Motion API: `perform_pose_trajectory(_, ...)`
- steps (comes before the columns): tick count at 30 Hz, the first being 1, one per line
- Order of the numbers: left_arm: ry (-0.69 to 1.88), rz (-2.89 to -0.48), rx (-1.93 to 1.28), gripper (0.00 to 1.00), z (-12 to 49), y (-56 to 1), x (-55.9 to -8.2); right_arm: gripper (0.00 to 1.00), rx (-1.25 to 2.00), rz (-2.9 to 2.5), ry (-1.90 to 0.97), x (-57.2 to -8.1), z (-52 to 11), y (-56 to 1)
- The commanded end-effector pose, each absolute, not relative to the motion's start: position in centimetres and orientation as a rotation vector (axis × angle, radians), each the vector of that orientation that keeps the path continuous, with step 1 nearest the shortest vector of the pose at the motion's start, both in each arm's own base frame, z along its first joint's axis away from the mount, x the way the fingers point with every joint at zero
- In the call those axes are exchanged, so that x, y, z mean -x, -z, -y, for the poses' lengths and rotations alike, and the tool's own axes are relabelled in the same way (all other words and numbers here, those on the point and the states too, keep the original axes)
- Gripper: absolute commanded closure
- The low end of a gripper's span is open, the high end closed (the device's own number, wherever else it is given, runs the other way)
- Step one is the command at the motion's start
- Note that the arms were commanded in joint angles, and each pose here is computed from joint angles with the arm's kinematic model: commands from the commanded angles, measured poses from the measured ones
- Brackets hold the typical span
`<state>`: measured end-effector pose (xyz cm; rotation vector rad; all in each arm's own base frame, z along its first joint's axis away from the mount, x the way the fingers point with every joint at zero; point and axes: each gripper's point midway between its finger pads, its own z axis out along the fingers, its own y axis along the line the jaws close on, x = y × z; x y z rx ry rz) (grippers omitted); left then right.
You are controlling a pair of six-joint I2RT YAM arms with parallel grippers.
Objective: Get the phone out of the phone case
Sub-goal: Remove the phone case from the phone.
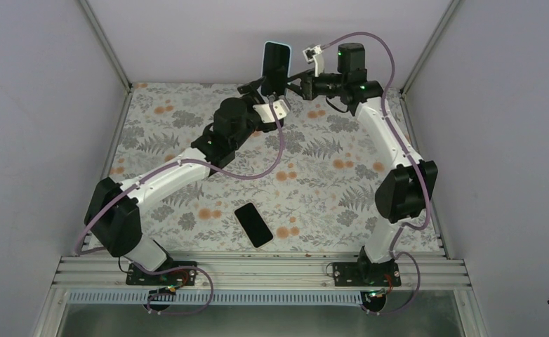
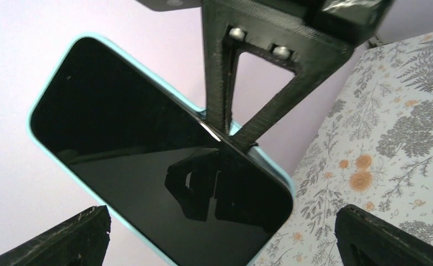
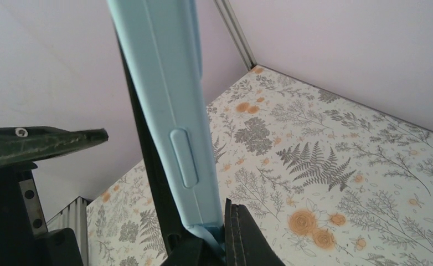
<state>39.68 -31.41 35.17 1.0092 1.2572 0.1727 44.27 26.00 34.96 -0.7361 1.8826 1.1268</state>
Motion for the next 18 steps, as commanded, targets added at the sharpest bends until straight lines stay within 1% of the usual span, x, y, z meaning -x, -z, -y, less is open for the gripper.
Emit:
perform_pose_trajectory(1, -0.193, -1.201, -0.907, 0.0, 31.2, -37.6, -40.2, 0.97, 0.743, -1.782, -1.098, -43.3, -25.9, -38.1)
perform_pose_trajectory(6, -0.221, -1.211, -0.869, 0.0, 30.8, -37.1, -40.8, 0.97, 0.753, -1.767, -1.116, -42.7, -26.1, -38.7)
perform_pose_trajectory(18, -0.202, -1.241, -0.901, 0.0, 31.7, -35.8, -41.3, 0.97, 0.759, -1.748, -1.122, -41.8, -26.2, -39.3)
